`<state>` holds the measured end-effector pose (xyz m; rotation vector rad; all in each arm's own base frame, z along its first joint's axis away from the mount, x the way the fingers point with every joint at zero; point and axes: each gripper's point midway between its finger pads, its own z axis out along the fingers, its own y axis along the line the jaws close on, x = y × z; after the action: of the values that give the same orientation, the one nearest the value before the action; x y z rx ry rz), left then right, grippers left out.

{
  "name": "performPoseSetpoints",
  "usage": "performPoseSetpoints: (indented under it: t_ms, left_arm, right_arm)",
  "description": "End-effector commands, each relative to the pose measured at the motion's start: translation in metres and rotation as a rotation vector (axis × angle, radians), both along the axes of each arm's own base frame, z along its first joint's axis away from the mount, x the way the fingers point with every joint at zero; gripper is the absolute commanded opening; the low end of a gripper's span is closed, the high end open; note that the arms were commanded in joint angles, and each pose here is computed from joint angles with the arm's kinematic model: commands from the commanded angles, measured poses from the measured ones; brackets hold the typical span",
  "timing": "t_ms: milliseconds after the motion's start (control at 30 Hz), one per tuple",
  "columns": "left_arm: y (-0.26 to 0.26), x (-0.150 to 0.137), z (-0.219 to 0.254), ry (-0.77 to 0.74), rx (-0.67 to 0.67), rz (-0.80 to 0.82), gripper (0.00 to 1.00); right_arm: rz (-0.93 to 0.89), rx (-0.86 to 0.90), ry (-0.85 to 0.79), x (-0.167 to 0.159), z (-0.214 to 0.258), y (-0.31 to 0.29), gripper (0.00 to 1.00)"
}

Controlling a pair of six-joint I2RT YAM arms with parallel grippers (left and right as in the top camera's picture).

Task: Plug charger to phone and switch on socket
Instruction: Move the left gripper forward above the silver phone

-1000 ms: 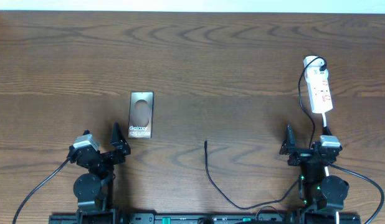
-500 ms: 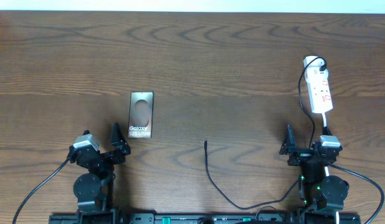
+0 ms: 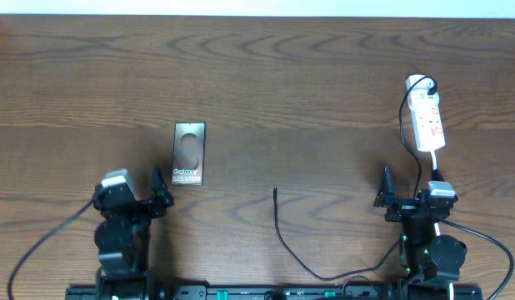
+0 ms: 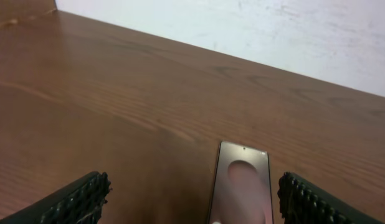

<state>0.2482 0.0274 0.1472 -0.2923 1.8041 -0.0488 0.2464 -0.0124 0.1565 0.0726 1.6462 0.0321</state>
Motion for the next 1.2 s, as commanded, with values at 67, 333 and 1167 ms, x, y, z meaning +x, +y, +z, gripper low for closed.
performPoseSetpoints:
  t_ms: [67, 333, 1167]
  left_arm:
    - [0.001, 0.019, 0.045, 0.03, 0.087, -0.03, 0.89]
    - [0.004, 0.057, 0.07, 0.194, 0.087, -0.043, 0.89]
    - [0.006, 0.08, -0.006, 1.006, 0.043, -0.125, 0.15]
  right_arm:
    - [0.005, -0.014, 0.007, 0.0, -0.002, 0.001, 0.99]
    - [0.005, -0.014, 0.007, 0.0, -0.002, 0.001, 0.99]
    - [0.005, -0.014, 0.007, 0.0, -0.002, 0.001, 0.99]
